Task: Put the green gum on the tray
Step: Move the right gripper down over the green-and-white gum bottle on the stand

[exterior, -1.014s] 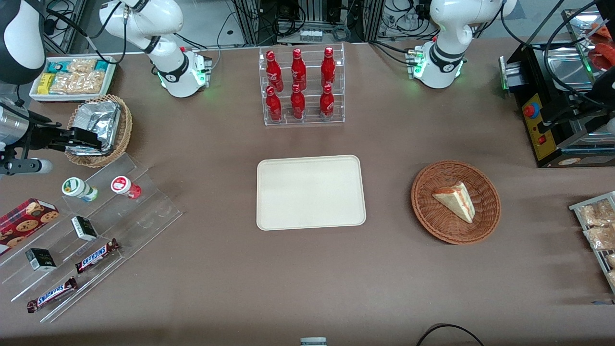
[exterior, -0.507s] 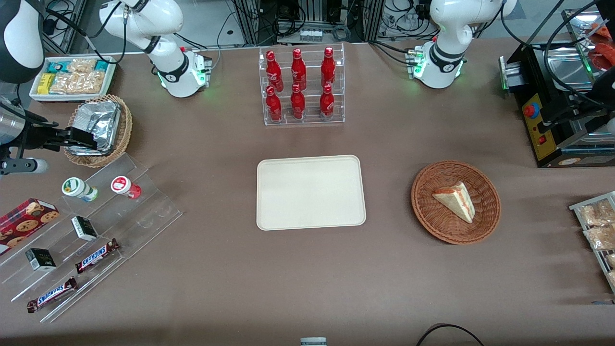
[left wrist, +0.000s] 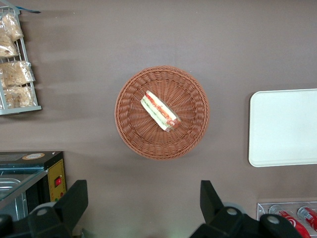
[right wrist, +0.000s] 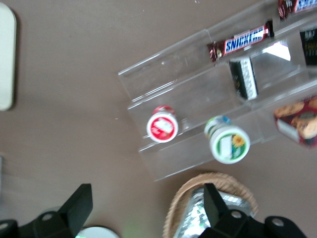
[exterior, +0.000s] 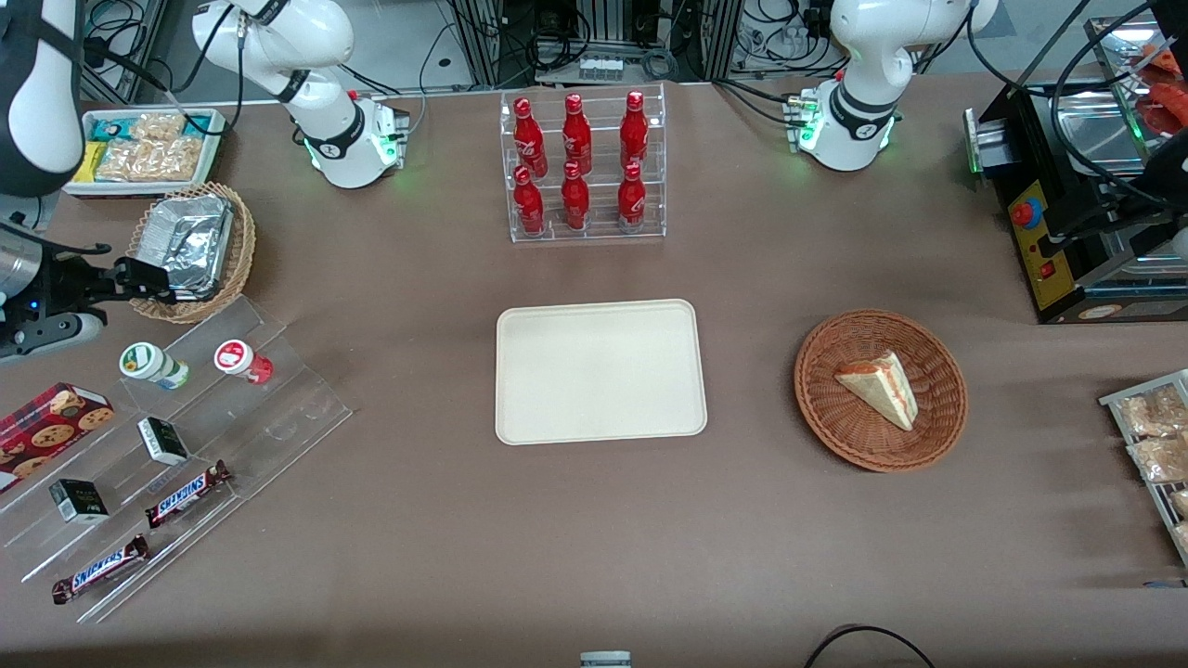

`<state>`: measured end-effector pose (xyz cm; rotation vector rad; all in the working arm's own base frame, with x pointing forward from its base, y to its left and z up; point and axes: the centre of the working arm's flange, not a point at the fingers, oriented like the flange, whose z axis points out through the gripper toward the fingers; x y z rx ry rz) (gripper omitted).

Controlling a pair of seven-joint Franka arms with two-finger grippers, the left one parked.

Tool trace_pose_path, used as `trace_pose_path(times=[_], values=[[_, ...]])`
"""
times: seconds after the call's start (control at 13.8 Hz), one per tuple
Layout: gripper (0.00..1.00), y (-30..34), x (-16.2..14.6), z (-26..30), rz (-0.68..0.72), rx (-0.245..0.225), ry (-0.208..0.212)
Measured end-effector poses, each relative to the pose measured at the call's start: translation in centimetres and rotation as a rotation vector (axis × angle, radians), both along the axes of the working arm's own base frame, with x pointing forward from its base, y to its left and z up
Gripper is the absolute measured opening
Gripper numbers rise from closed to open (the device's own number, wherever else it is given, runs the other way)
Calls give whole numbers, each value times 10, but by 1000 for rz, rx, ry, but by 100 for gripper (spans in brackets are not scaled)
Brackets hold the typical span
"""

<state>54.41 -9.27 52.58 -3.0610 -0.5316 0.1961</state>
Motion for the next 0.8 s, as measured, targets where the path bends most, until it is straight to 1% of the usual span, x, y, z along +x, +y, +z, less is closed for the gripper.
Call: trace_pose_path(times=[0.29, 0.43, 0.58, 0.8], values=[[100, -40, 7, -33, 261, 26, -35], [100, -55, 13, -49, 358, 33, -42], [100, -68, 15, -64, 397, 36, -43], [100, -75, 14, -82, 426, 30, -60]])
